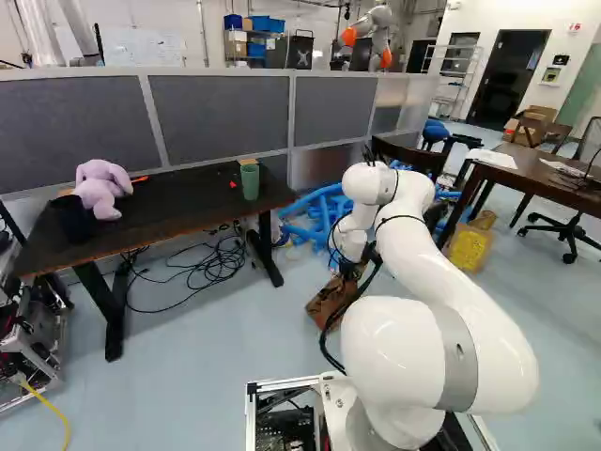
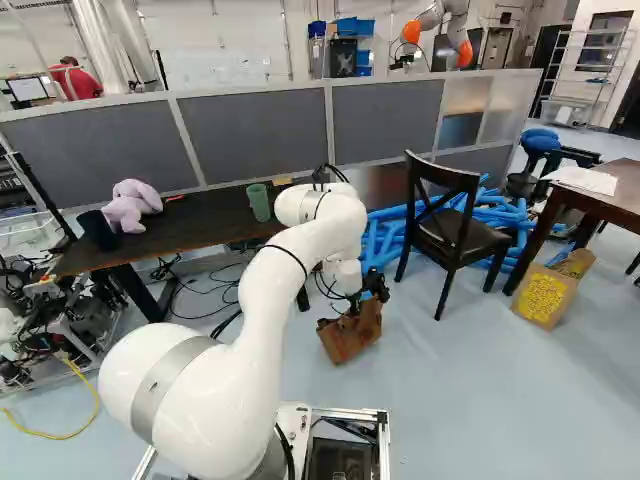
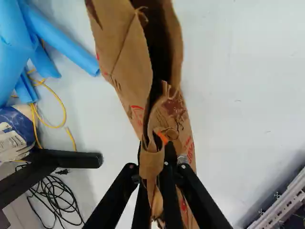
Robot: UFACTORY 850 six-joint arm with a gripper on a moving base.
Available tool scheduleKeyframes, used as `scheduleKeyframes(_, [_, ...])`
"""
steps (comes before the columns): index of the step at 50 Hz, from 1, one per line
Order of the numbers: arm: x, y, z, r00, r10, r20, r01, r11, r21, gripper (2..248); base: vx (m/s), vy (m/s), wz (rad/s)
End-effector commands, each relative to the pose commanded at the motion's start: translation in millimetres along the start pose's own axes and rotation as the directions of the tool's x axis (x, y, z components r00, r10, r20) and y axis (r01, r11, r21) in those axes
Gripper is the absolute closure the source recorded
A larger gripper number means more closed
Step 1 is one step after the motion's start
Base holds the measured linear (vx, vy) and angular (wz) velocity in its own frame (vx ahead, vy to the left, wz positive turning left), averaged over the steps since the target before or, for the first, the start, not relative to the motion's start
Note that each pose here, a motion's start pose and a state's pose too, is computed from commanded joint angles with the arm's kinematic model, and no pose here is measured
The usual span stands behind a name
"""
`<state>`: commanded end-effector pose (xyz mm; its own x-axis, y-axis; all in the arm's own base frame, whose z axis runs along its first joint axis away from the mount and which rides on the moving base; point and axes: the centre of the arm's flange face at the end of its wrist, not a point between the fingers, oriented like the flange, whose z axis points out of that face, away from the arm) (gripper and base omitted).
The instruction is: Pick up the bag on the ground and place it on the table
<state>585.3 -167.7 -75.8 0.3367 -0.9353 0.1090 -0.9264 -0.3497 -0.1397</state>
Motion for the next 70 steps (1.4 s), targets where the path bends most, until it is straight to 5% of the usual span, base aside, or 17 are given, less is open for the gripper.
scheduleKeyframes(36, [-48.7, 23.0, -66, 0.989, -0.135, 0.058, 0.138, 0.989, -0.048, 225, 0.0, 0.0, 0.0])
scheduleKeyframes(70, [-100.1, 50.0, -127, 0.936, -0.329, 0.124, 0.339, 0.939, -0.066, 225, 0.0, 0.0, 0.0])
